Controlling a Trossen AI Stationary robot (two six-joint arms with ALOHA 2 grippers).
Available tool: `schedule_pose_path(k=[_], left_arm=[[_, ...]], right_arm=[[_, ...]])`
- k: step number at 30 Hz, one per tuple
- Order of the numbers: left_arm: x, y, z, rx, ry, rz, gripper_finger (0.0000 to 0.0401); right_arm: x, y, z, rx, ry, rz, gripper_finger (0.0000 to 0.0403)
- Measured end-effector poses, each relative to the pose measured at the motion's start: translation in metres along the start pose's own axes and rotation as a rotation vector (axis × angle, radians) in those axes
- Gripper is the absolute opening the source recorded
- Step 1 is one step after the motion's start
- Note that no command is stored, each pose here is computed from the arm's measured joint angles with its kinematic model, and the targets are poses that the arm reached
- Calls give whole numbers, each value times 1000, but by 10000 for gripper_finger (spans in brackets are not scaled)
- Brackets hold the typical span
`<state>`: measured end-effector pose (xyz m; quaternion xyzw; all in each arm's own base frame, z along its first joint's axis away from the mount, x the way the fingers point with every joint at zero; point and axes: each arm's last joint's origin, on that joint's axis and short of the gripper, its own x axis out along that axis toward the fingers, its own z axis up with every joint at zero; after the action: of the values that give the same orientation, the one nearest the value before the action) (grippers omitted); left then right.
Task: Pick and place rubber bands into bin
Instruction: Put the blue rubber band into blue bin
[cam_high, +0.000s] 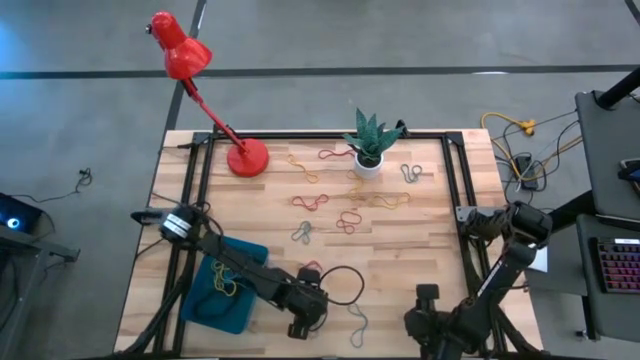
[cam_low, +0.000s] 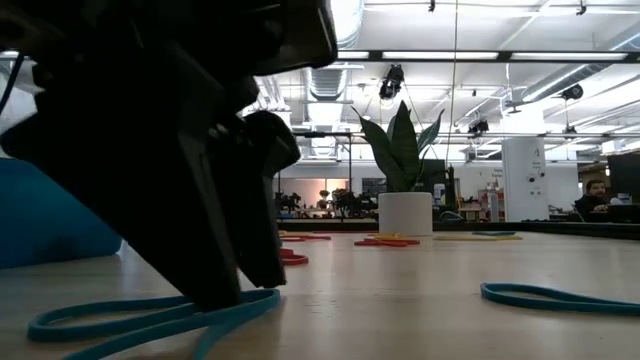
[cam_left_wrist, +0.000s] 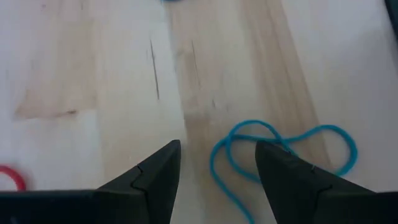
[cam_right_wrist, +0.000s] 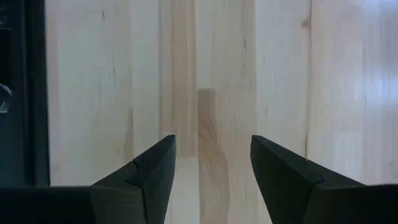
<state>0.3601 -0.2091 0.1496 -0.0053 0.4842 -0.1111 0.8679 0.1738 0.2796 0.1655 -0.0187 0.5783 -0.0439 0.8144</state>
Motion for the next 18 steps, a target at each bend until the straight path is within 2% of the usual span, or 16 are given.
schedule_pose_path(k=[6,9,12,18], left_arm=[[5,-2,2,-5,-5,9,193],[6,-4,1,-1,-10,18,178],[6,-4,-1,1,-5,17,139],[8,-5,-5,30,3,11,38]], right_arm=[[4,-3,-8,27,30,-8,194],[6,-5,-10,48,46,-19,194],[6,-7,-12,75,57,-30,194],[7,-7,-13,85,69,-28,194]])
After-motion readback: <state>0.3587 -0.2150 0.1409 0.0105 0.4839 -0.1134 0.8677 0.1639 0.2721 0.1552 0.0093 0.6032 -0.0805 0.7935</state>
